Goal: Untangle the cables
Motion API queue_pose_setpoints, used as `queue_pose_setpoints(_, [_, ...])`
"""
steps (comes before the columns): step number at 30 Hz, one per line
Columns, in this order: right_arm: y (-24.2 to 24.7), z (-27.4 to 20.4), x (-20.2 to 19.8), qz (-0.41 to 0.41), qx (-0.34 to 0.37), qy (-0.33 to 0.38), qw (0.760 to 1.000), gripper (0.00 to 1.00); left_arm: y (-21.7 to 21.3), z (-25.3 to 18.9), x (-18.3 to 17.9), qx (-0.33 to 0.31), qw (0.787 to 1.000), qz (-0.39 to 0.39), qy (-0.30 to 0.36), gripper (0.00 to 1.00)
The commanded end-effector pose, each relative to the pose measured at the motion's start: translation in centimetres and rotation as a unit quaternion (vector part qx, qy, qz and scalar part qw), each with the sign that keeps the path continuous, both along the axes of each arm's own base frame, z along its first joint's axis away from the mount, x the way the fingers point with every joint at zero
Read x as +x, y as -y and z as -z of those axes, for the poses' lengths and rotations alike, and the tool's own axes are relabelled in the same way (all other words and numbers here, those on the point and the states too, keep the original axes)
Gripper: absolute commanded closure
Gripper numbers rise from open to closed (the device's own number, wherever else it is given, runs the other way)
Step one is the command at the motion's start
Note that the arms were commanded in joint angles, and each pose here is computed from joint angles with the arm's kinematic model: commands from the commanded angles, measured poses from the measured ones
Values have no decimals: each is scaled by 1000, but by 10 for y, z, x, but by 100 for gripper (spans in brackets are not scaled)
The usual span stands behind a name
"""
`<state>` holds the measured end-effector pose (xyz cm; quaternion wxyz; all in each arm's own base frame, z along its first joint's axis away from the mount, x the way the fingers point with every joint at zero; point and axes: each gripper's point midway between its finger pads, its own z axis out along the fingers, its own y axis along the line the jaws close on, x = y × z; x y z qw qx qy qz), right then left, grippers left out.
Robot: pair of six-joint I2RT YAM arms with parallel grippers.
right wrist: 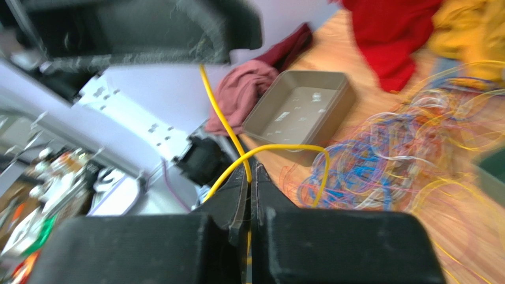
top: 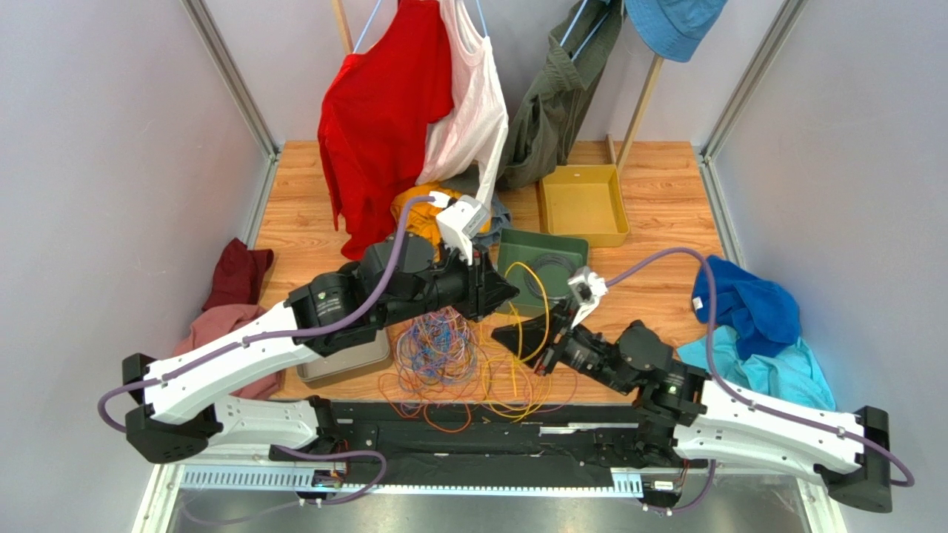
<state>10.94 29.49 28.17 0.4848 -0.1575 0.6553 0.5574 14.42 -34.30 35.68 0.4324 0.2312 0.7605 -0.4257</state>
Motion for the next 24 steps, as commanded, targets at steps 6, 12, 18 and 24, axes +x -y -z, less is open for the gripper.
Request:
queue_pose_setpoints(6, [105,-95,63,269,-42,44,961,100,-93,72,31,83,976,-202,-8,4])
queue_pose_setpoints(12, [120,-139,100,357,-112,71,925,100,-128,107,22,67,966,-246,-43,4])
queue_pose_setpoints(18, [131,-173,152,408,-123,44,904,100,-135,130,9,41,969,-234,-69,5])
queue_pose_setpoints(24, [121,-176,173,403,-135,37,905,100,-128,138,3,40,975,-207,-73,7])
